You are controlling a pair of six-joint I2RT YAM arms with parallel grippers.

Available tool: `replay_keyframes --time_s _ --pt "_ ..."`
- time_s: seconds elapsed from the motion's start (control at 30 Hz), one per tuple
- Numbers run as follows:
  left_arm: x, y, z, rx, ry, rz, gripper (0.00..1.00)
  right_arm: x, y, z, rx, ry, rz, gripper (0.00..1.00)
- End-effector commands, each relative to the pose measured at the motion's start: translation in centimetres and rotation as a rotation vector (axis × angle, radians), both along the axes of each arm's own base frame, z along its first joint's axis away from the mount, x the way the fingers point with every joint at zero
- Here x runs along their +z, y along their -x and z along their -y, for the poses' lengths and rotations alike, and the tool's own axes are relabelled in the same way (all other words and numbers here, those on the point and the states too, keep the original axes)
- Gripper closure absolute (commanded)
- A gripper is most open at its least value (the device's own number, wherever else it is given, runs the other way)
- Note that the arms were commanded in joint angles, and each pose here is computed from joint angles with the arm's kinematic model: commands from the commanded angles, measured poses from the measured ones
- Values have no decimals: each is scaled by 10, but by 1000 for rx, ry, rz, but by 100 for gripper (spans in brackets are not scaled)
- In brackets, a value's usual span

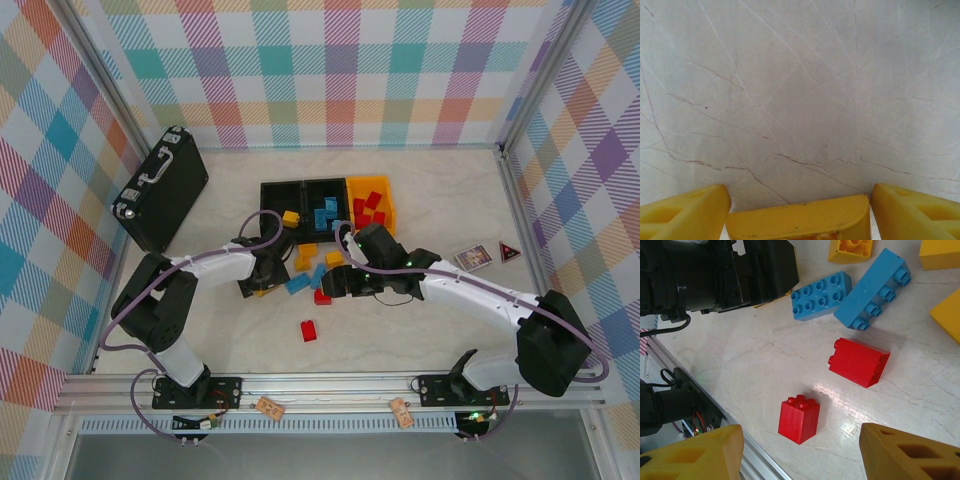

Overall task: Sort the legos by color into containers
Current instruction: Pick up the lego from the center of the table.

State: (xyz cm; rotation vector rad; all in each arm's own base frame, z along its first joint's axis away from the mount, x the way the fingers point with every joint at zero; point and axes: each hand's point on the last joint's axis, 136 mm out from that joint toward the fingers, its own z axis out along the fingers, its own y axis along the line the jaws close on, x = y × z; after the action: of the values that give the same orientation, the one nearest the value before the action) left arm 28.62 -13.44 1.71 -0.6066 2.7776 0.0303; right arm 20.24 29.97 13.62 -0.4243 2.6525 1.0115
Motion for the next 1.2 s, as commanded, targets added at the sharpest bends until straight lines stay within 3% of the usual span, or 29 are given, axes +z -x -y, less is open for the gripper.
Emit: replay_keyframes --time_s 0.0,0.2,0.53,0.87,0.97,1.17 --pt "-12 27 -9 26 -13 -87 24 10 -4 -6 -3 -25 26 37" --pt "-6 32 2 43 38 -98 25 9 -4 -4 -13 -24 30 37" --pt "-5 40 2 30 -23 -150 25 7 -3 2 -32 -21 39 37" --pt "-24 36 2 10 -64 -172 45 8 -4 8 -51 -8 56 37" --pt "-25 33 4 -4 -61 -169 55 10 -4 8 -49 -5 61 37" --pt "3 16 6 -51 -82 -114 56 13 -6 10 -59 8 73 37"
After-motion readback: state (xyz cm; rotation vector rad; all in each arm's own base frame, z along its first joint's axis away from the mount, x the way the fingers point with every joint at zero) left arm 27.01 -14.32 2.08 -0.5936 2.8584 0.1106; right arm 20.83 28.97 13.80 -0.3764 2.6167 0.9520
